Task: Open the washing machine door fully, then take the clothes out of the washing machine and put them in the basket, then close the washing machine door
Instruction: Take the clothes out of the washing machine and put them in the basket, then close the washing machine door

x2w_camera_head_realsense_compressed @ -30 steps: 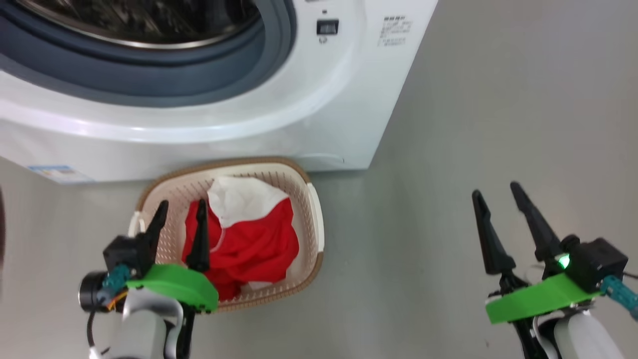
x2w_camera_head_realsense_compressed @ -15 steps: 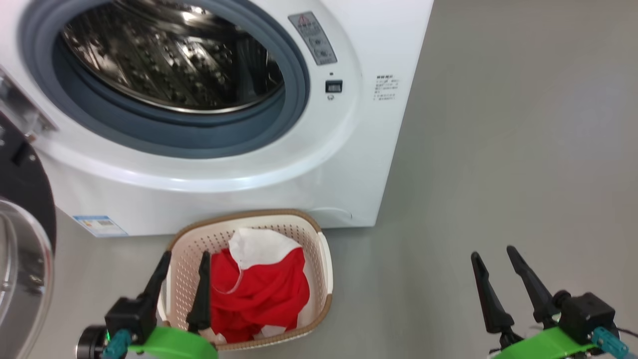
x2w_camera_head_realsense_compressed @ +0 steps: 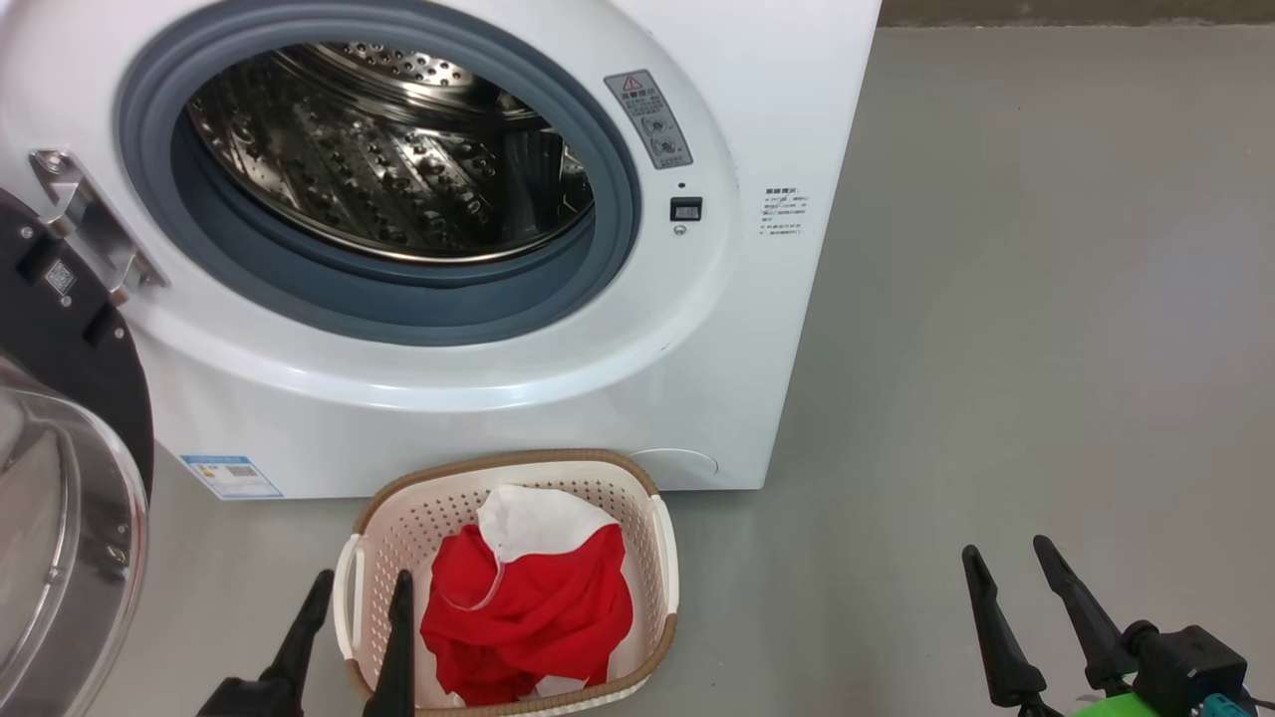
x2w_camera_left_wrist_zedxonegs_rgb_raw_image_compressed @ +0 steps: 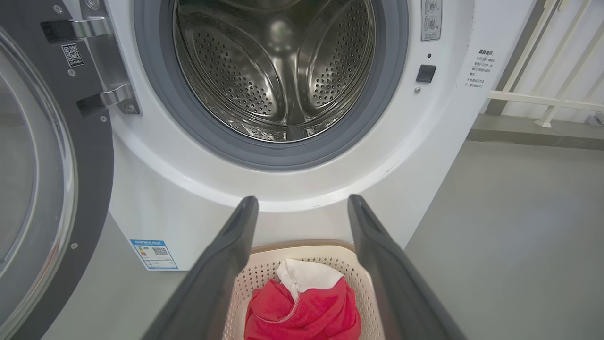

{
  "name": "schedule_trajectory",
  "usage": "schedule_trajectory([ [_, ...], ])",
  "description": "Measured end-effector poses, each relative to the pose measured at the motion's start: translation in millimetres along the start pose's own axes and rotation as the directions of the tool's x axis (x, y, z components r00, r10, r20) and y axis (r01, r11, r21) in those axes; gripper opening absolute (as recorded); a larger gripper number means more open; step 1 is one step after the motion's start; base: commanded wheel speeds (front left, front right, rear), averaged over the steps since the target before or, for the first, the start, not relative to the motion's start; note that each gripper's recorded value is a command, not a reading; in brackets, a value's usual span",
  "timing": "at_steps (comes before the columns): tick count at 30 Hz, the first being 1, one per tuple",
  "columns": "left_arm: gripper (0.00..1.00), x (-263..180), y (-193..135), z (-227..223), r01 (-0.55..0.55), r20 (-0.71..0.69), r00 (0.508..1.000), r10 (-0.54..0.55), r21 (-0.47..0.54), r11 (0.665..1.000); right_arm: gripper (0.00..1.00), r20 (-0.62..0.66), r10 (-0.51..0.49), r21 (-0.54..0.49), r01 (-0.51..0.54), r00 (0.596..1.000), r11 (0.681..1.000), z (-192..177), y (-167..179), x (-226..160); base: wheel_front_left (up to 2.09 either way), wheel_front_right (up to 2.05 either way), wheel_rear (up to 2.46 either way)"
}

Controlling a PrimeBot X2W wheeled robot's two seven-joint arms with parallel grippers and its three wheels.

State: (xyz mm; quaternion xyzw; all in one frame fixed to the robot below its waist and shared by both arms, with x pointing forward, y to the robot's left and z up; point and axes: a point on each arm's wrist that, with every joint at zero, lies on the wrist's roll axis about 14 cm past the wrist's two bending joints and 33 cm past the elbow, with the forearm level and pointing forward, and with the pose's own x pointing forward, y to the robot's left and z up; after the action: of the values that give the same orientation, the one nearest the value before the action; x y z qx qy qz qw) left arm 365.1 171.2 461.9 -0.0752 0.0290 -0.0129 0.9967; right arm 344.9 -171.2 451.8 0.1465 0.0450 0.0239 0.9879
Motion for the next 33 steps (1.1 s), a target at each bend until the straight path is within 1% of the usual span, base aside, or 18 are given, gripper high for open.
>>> schedule_trajectory([
  [7,1.00,-2.7,1.5,0.8,-0.010,0.003,1.000,0.010,0.000,1.000,1.00,-0.002,0.002,-0.019,-0.002,1.000,1.000,-0.3,-0.2,0.2,0.00,0.00,0.00],
  [21,1.00,-0.1,1.3,-0.9,-0.015,-0.001,1.000,0.015,-0.007,1.000,1.00,-0.013,-0.005,-0.018,0.005,1.000,1.000,-3.6,-2.2,0.7,-0.08,0.08,0.00],
  [26,1.00,0.4,1.6,-1.3,-0.017,-0.003,1.000,0.017,-0.012,1.000,1.00,-0.014,-0.005,-0.018,0.005,1.000,1.000,-3.9,-2.3,1.1,-0.90,0.90,0.00],
  [33,1.00,0.7,3.1,-2.3,-0.023,-0.006,1.000,0.023,-0.012,1.000,1.00,-0.020,-0.003,-0.018,0.002,1.000,1.000,-5.6,-1.5,2.6,-1.60,1.60,0.00],
])
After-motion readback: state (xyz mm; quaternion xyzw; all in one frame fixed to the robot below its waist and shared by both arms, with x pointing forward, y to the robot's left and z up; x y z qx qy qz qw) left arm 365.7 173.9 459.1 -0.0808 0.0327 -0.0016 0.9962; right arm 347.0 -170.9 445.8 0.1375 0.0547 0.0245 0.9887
